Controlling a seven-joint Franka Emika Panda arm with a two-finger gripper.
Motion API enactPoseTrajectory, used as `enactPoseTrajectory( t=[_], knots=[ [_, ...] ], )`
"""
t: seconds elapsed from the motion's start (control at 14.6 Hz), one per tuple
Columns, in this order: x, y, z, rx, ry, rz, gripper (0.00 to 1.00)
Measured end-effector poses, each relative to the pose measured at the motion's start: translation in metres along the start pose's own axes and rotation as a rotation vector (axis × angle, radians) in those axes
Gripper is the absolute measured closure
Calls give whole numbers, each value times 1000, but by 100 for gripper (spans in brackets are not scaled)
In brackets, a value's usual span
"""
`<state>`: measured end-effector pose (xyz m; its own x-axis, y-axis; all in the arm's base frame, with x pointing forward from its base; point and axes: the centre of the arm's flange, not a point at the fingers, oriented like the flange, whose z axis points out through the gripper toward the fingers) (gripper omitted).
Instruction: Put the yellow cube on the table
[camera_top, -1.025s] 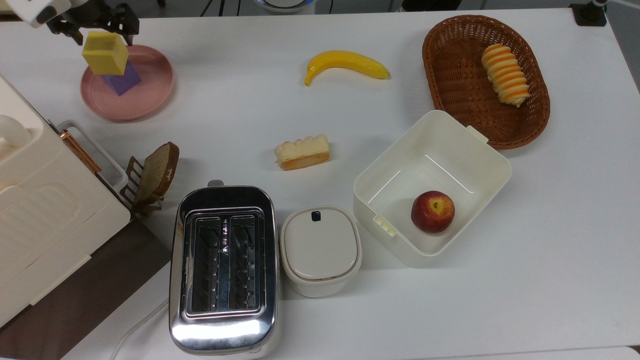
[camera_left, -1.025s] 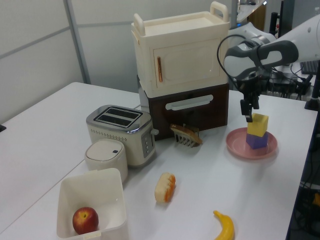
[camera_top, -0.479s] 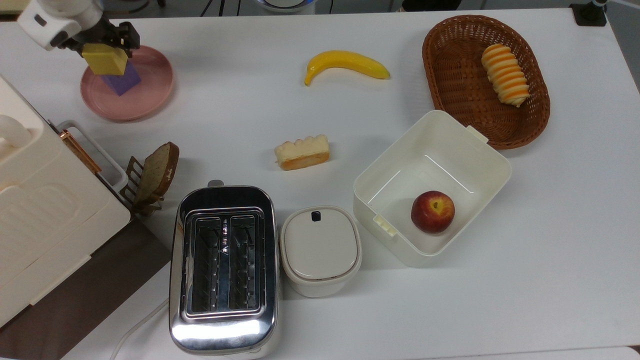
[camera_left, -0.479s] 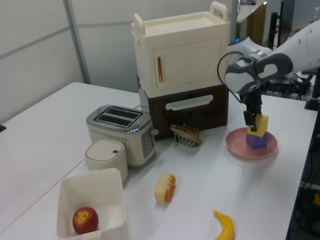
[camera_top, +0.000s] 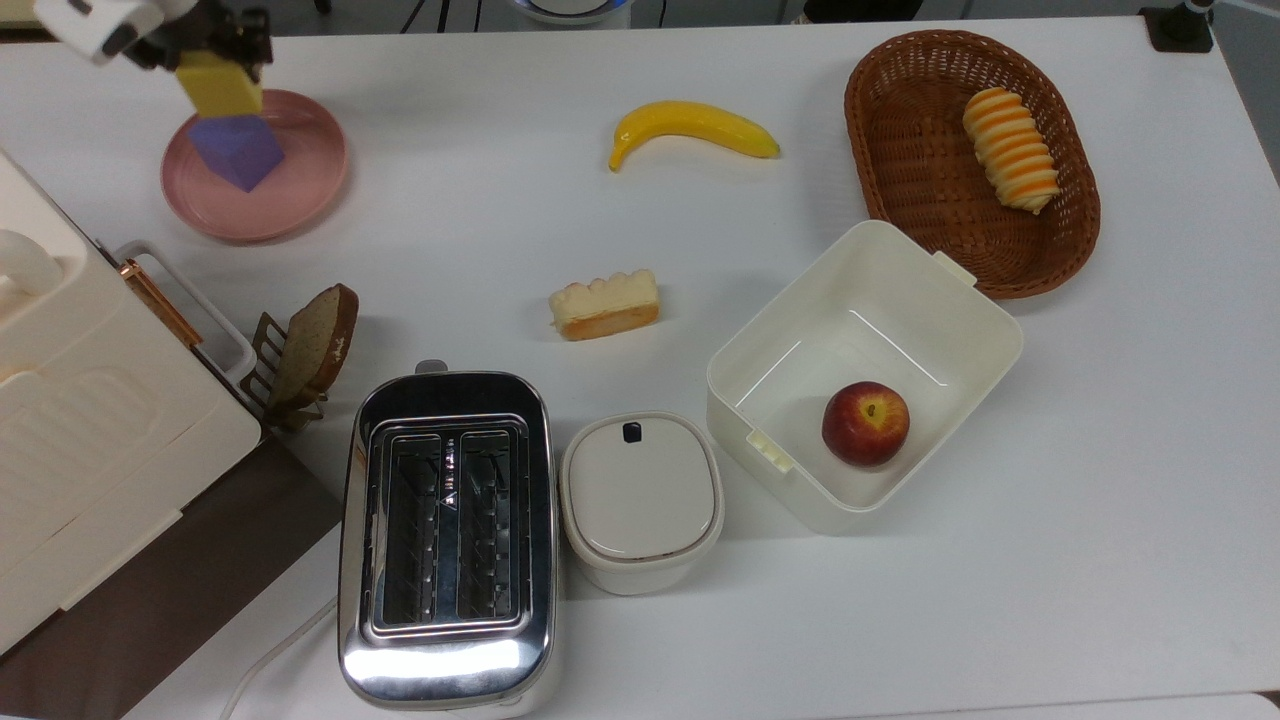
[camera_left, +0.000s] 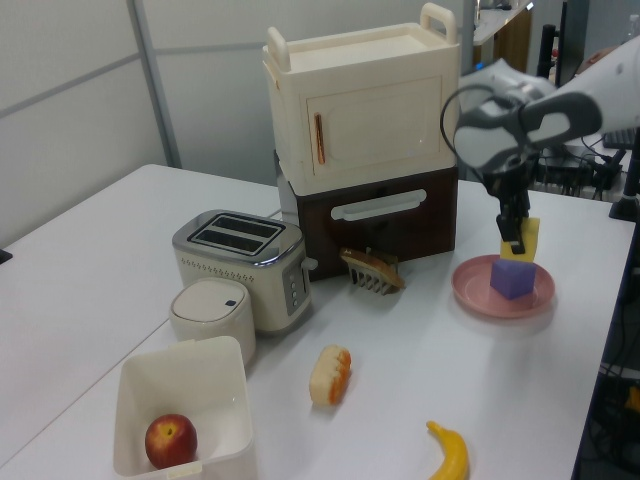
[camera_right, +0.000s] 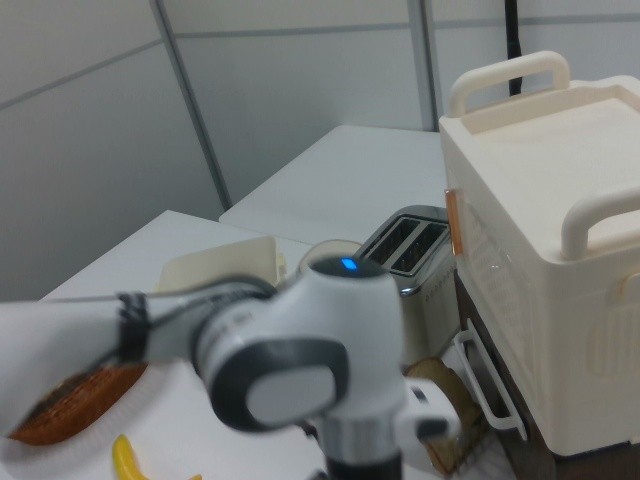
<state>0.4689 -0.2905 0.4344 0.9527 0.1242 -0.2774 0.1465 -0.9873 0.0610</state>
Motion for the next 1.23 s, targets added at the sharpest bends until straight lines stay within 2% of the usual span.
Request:
enactPoseTrajectory(
  t=[0.14, 0.48, 0.82, 0.96, 1.16, 1.23],
  knots=[
    [12, -39, -24, 4, 4, -20, 41],
    [94, -226, -40, -57, -6, -10, 41],
    [116, -355, -33, -97, -9, 4, 40],
    [122, -394, -17, -113, -32, 12, 35],
    [128, -415, -9, -117, -33, 8, 1],
    [129, -419, -13, -117, -23, 18, 0]
  ],
)
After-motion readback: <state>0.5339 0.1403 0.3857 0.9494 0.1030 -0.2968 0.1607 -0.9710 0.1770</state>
